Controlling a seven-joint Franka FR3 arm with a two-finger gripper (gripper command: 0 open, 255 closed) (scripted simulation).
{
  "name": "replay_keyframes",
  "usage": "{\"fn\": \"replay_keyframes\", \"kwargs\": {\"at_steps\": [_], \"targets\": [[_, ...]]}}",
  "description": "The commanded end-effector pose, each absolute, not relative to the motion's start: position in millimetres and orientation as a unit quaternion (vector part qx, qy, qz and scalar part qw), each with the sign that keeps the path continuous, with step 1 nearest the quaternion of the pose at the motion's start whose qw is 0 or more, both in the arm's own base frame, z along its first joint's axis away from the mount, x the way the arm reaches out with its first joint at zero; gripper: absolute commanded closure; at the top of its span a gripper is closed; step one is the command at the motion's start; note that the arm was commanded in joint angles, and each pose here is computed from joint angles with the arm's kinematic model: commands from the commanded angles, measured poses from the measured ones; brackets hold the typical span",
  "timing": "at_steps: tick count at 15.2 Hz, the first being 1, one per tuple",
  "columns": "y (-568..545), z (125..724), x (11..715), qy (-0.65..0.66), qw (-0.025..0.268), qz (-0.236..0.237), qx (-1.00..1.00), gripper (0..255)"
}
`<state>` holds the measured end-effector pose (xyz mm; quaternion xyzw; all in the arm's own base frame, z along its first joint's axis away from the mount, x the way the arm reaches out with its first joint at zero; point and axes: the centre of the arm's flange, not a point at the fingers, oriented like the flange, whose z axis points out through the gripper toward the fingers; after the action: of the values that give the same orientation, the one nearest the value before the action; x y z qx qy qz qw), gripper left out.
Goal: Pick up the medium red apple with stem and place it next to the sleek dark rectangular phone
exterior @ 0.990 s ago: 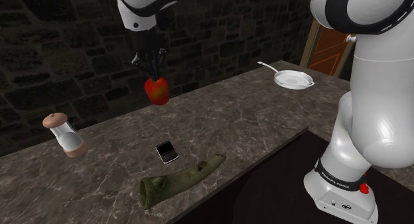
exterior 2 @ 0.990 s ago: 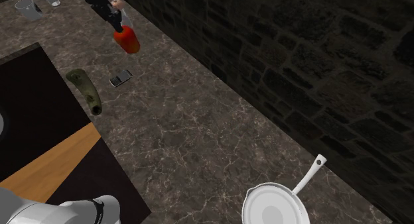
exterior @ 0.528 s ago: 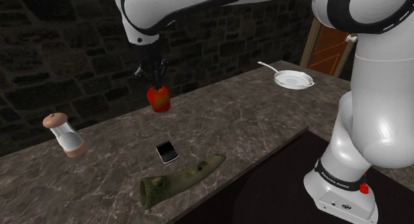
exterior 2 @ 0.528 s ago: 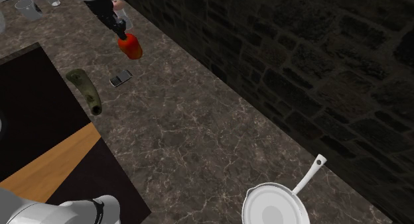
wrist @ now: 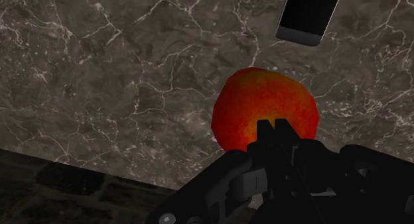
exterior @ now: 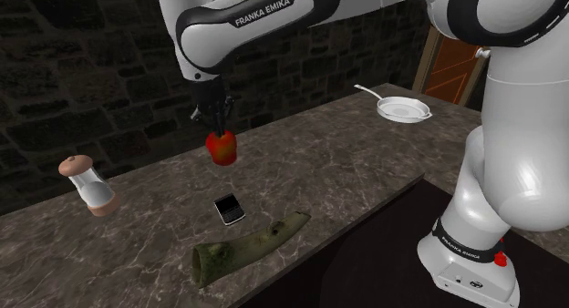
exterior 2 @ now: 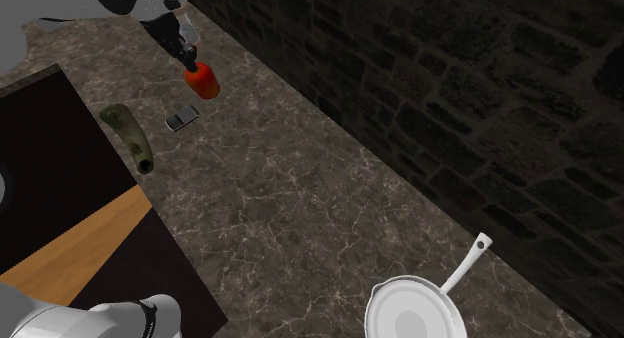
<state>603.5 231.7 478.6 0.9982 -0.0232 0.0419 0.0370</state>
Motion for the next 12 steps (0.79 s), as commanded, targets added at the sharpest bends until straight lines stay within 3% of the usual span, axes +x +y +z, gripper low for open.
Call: {"fn": "replay_keyframes", "kwargs": {"at_steps": [1, 12], "targets": [[232, 467, 603, -0.023, 0.037, 0.042, 0.998, 255], [232, 407, 603, -0.023, 0.037, 0.042, 0.998, 255]]}}
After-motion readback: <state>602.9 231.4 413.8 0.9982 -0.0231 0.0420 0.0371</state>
